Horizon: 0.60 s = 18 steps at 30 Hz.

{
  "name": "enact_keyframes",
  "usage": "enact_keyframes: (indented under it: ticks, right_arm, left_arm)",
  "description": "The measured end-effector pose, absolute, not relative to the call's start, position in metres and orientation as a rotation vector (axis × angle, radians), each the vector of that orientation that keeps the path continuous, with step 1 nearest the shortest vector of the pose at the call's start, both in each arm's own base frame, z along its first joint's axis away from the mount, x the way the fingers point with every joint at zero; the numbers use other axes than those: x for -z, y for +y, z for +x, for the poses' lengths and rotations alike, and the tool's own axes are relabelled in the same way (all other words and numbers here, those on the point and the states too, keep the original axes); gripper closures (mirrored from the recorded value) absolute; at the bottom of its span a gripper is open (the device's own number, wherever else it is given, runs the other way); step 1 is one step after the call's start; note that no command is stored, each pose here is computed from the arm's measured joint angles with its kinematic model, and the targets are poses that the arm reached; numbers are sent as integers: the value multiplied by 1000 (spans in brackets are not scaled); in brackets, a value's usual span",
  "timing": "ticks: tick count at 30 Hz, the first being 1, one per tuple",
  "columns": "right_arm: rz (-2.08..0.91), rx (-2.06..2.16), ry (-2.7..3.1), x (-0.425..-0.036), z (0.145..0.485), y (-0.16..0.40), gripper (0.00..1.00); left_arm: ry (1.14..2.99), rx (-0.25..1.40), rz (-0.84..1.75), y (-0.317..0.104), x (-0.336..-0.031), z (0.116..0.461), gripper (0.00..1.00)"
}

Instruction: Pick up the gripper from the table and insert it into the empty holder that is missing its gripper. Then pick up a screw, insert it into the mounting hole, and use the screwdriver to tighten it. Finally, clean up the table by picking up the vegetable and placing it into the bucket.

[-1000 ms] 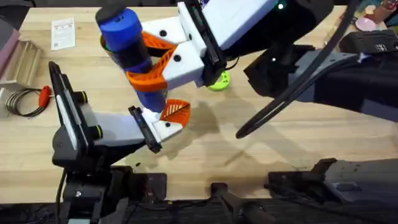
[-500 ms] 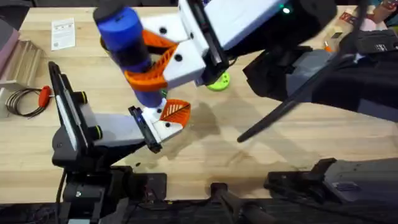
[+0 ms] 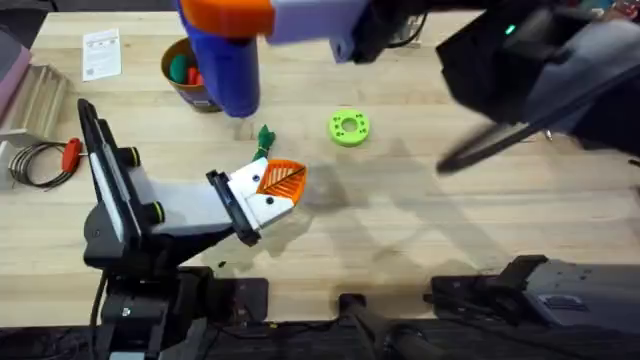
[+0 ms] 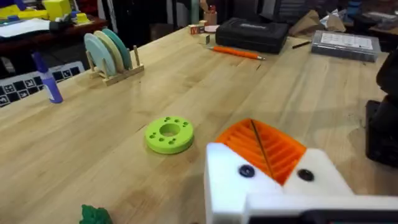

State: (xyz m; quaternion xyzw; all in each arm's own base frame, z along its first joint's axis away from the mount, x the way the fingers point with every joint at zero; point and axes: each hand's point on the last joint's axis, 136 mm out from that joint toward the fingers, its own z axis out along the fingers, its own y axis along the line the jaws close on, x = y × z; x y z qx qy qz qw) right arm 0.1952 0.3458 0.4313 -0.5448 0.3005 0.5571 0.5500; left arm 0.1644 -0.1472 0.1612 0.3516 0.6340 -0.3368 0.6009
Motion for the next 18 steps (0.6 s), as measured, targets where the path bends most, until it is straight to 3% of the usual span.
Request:
enact_keyframes:
  ticks: [6, 13, 18]
  right_arm:
    - [-1207, -1357, 1334, -373, 261, 338, 979]
    - [-1038, -938, 1810, -310, 339, 259, 979]
    - [-1119, -579, 2039, -255, 348, 200, 979]
  left_arm:
    - [1469, 780, 815, -147, -161, 164, 996]
    - [1469, 780, 815, -147, -161, 164, 996]
    - [1468, 778, 815, -147, -161, 165, 996]
